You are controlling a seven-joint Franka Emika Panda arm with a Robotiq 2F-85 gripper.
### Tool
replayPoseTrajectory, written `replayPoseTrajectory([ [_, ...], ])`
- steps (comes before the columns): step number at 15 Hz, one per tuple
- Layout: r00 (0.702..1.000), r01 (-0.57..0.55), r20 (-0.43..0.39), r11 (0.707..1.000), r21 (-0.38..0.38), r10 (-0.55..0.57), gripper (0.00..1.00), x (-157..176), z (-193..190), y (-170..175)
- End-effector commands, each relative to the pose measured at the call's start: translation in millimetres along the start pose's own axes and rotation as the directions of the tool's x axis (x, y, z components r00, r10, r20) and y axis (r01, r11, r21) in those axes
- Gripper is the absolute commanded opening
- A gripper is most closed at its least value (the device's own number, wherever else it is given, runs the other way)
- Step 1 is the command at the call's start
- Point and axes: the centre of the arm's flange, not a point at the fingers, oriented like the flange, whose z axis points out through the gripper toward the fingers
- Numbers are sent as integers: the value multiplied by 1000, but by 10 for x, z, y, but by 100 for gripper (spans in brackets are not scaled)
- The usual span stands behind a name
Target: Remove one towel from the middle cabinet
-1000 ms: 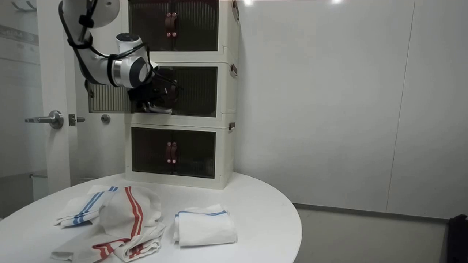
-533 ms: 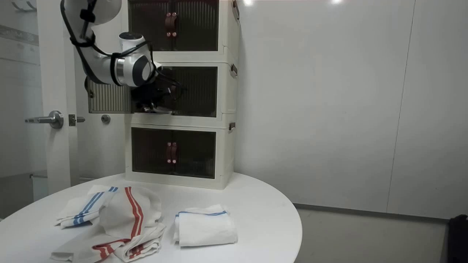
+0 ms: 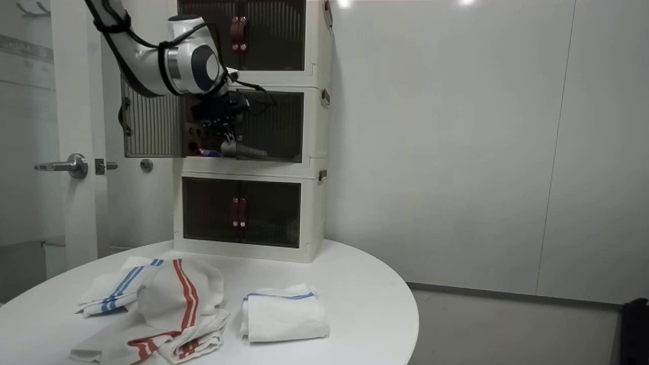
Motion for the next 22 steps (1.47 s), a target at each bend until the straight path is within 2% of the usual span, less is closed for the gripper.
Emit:
replayPoseTrajectory([
  [1, 999, -15, 50, 1000, -24, 16, 8, -174, -562, 2],
  [11, 995, -4, 102, 1000, 6, 4, 8, -419, -1299, -219],
  [18, 998, -3, 60, 998, 62, 0, 8, -534, -1985, -435],
  [22, 998, 0, 63, 995, 99, -6, 8, -604, -2201, -566],
])
